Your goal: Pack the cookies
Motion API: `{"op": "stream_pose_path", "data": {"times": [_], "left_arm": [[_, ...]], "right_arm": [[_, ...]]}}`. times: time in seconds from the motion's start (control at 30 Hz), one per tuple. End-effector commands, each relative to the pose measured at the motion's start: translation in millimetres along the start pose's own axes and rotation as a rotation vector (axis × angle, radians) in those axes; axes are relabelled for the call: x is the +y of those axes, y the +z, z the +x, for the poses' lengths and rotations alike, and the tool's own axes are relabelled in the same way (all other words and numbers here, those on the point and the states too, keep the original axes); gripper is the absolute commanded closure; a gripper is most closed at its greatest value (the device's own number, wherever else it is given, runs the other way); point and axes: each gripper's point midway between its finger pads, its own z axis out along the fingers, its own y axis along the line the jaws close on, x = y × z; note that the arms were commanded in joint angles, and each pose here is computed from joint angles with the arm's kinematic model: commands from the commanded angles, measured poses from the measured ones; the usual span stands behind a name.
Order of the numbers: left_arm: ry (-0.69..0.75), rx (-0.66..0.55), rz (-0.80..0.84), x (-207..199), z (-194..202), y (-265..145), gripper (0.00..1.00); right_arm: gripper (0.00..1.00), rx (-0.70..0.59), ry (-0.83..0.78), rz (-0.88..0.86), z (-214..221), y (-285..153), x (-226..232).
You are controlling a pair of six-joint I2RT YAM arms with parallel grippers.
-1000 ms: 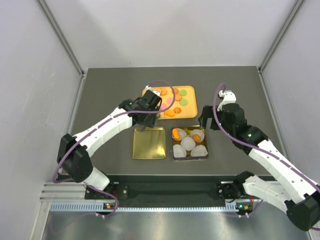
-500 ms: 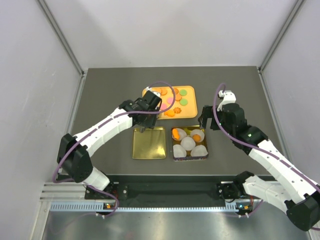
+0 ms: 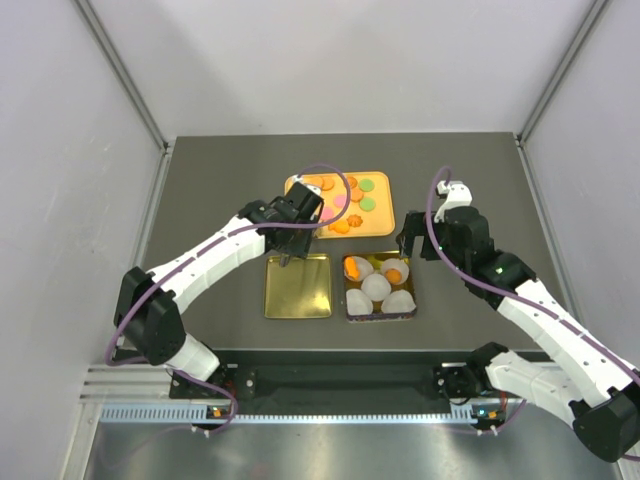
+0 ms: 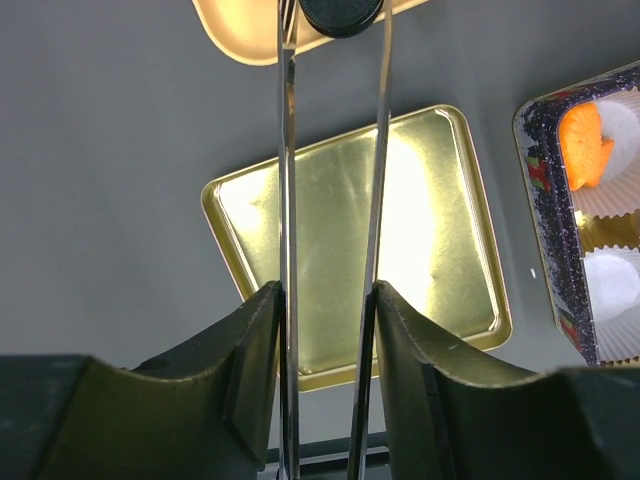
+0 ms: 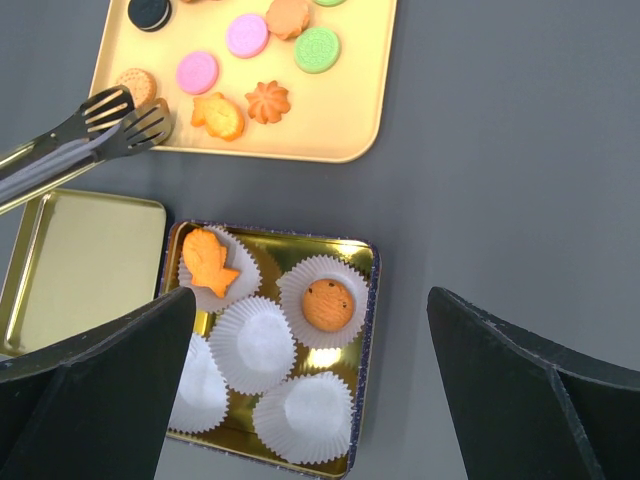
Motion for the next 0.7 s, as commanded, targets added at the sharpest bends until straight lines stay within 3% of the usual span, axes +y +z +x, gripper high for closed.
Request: {"op": "stream_pose_path", "data": {"times": [0.0, 0.3, 0.67], "left_arm": [[-0.021, -0.040, 0.004, 1, -8, -5, 0.56], [-0.015, -0.082, 0.007, 1, -25, -15, 0.70], [-0.002, -0.145, 0.062, -5, -48, -41, 0.71]], "right_arm": [[0.00, -0.058, 0.012, -0.018, -15, 0, 4], [0.00, -0.065, 0.012, -0.016, -17, -1, 4], [0.00, -0.063, 0.010, -0.013, -18, 0, 4]]}}
